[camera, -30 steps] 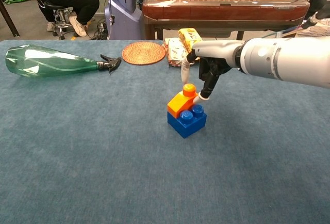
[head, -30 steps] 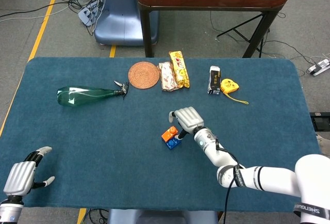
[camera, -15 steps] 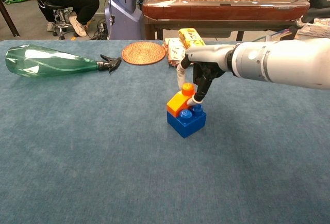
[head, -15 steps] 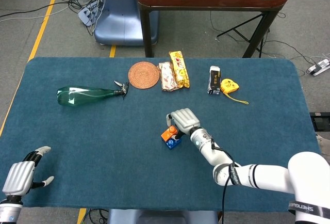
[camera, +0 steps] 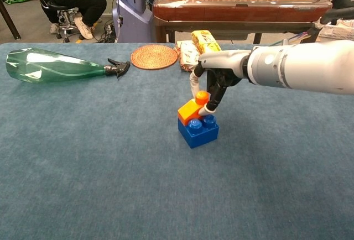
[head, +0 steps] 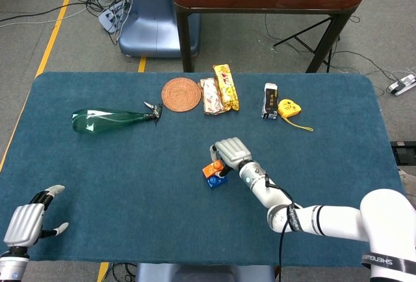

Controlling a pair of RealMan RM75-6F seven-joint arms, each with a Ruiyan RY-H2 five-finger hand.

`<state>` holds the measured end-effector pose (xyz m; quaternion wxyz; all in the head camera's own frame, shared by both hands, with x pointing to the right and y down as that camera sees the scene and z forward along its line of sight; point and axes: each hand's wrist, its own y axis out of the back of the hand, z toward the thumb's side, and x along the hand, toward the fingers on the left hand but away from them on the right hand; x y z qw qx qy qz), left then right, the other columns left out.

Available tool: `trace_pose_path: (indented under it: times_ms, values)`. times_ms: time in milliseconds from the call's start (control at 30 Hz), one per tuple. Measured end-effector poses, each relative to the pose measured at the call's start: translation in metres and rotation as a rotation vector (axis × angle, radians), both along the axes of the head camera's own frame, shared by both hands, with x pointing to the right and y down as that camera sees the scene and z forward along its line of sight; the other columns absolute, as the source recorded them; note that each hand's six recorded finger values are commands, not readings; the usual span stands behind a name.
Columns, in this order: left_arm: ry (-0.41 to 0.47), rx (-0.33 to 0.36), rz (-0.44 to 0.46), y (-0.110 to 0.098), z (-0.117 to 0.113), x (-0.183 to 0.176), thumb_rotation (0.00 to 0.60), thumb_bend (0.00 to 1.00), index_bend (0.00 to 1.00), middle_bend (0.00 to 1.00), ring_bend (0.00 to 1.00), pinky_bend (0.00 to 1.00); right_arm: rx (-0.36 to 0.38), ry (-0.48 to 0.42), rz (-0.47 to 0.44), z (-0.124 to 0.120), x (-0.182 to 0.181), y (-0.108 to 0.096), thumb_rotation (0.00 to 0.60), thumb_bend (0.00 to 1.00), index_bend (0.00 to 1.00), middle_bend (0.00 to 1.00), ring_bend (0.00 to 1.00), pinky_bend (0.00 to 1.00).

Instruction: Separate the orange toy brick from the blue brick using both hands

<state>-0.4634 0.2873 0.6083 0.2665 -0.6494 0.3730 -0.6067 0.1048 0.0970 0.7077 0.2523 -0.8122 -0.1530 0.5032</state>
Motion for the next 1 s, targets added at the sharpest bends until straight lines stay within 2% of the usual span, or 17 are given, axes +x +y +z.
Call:
trace_pose_path:
  times_ms: [267, 567, 733, 900, 1000]
  values:
    - [0.035, 0.032, 0.0, -0.012, -0.002, 0.009, 0.6, 0.0, 0.24, 0.24, 0.34, 0.62, -0.019, -0.073, 0.063, -0.02, 0.004, -0.012, 0.6, 0.51, 0.65, 1.0, 1.0, 1.0]
    - [0.158, 0.072, 0.014, -0.055, -0.005, 0.046, 0.6, 0.0, 0.25, 0.32, 0.42, 0.69, 0.07, -0.125, 0.118, -0.065, 0.023, -0.041, 0.6, 0.53, 0.66, 1.0, 1.0, 1.0]
    - [0.265, 0.089, 0.032, -0.088, -0.006, 0.083, 0.6, 0.0, 0.25, 0.46, 0.59, 0.8, 0.13, -0.153, 0.154, -0.091, 0.034, -0.059, 0.6, 0.54, 0.66, 1.0, 1.0, 1.0]
    - [0.383, 0.082, 0.035, -0.12, -0.002, 0.128, 0.6, 0.0, 0.25, 0.69, 0.7, 0.92, 0.174, -0.177, 0.177, -0.114, 0.041, -0.071, 0.6, 0.54, 0.66, 1.0, 1.0, 1.0]
    - [0.47, 0.079, 0.013, -0.135, -0.001, 0.156, 0.6, 0.0, 0.25, 0.78, 0.8, 0.99, 0.195, -0.194, 0.187, -0.125, 0.042, -0.075, 0.6, 0.55, 0.66, 1.0, 1.0, 1.0]
